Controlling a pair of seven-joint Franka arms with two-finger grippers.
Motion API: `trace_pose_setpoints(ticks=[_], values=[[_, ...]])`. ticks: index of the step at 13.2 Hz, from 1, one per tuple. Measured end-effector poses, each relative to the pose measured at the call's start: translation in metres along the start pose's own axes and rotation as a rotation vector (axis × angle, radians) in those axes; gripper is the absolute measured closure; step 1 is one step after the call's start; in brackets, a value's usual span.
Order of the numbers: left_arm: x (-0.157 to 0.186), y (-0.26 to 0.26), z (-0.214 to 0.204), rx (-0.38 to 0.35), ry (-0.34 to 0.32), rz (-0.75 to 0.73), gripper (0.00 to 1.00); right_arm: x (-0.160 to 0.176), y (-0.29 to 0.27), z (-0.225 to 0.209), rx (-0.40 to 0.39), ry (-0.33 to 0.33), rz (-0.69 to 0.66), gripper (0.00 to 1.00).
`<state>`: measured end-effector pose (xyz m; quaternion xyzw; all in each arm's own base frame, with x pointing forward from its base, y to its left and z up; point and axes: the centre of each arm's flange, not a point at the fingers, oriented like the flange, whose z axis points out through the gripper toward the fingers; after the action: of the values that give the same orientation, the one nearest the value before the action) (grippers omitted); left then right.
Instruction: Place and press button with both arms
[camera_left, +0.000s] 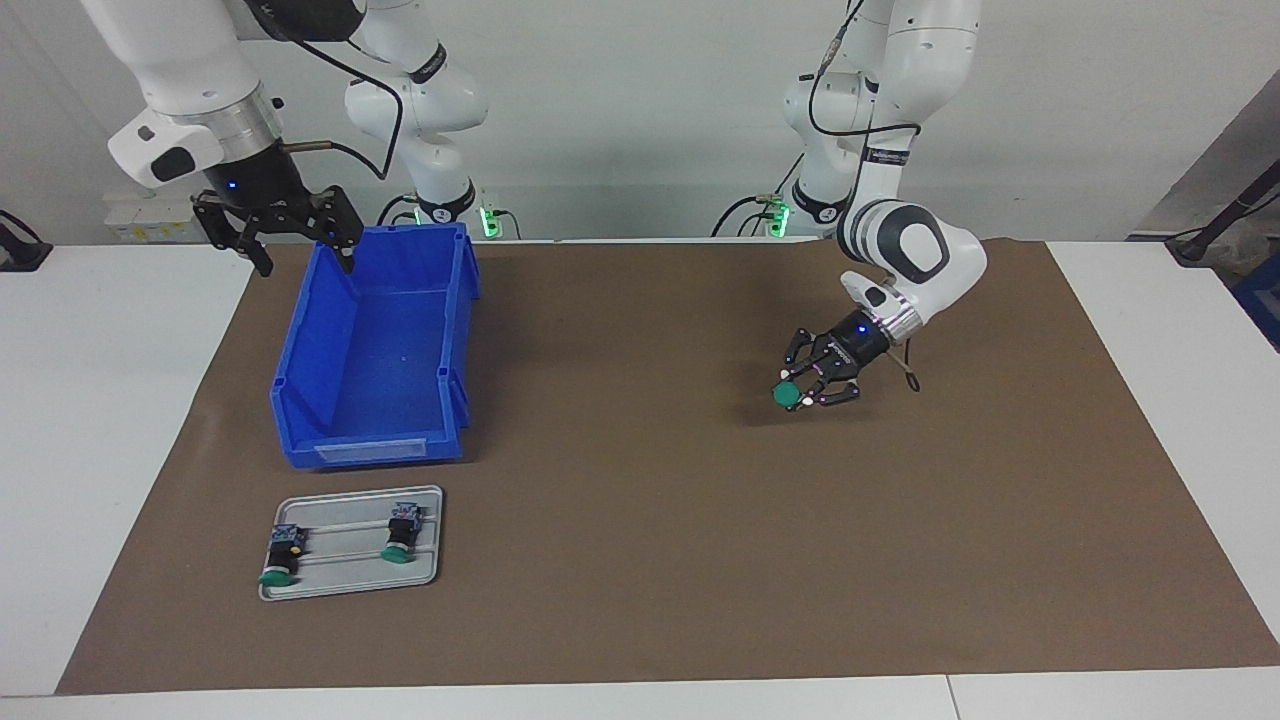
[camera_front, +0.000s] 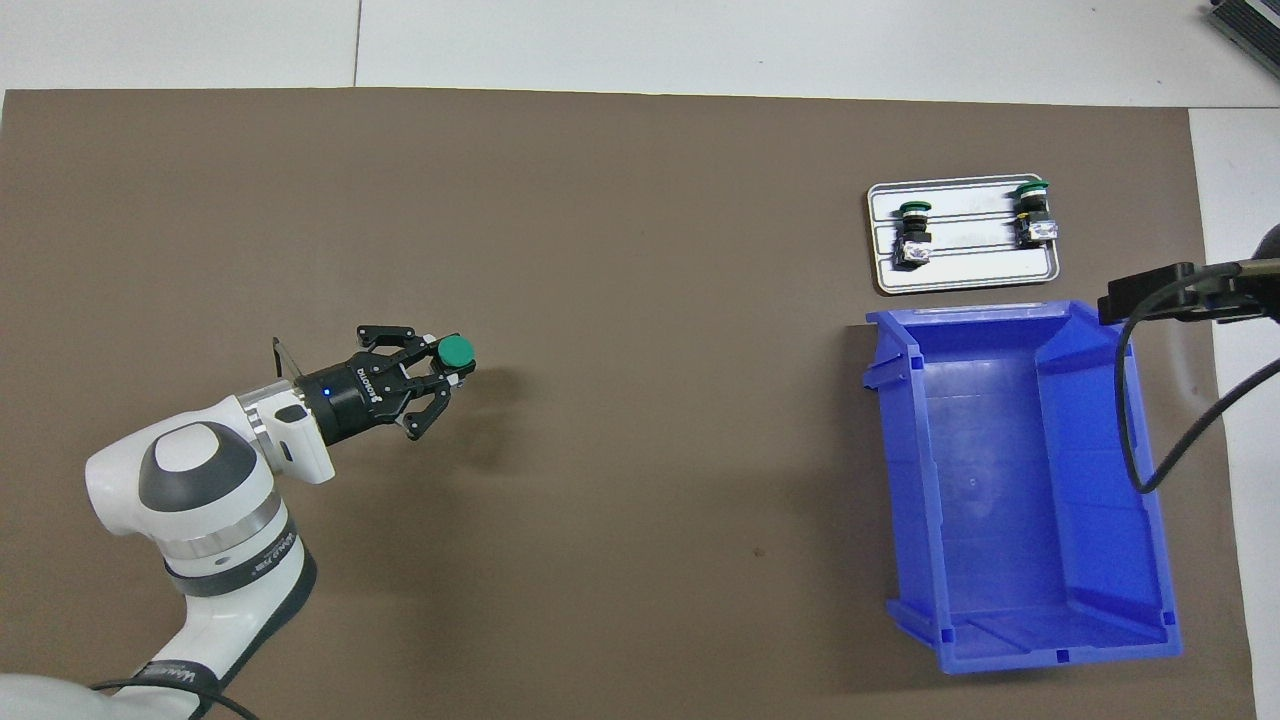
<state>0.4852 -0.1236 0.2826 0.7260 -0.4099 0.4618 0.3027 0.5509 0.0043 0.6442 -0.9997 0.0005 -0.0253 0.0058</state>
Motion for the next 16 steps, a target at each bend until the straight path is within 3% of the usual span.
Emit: trace_pose_setpoints(ticks=[6,16], values=[[-0.03,0.045,0.042,0.03,0.252,0.022,0.67,0.0,0.0,0.0,0.0,0.0,0.0,0.01],[-0.049,0.071,0.05,-0.005,0.252,-0.013,0.67,0.0,0.0,0.0,0.0,0.0,0.0,0.01]])
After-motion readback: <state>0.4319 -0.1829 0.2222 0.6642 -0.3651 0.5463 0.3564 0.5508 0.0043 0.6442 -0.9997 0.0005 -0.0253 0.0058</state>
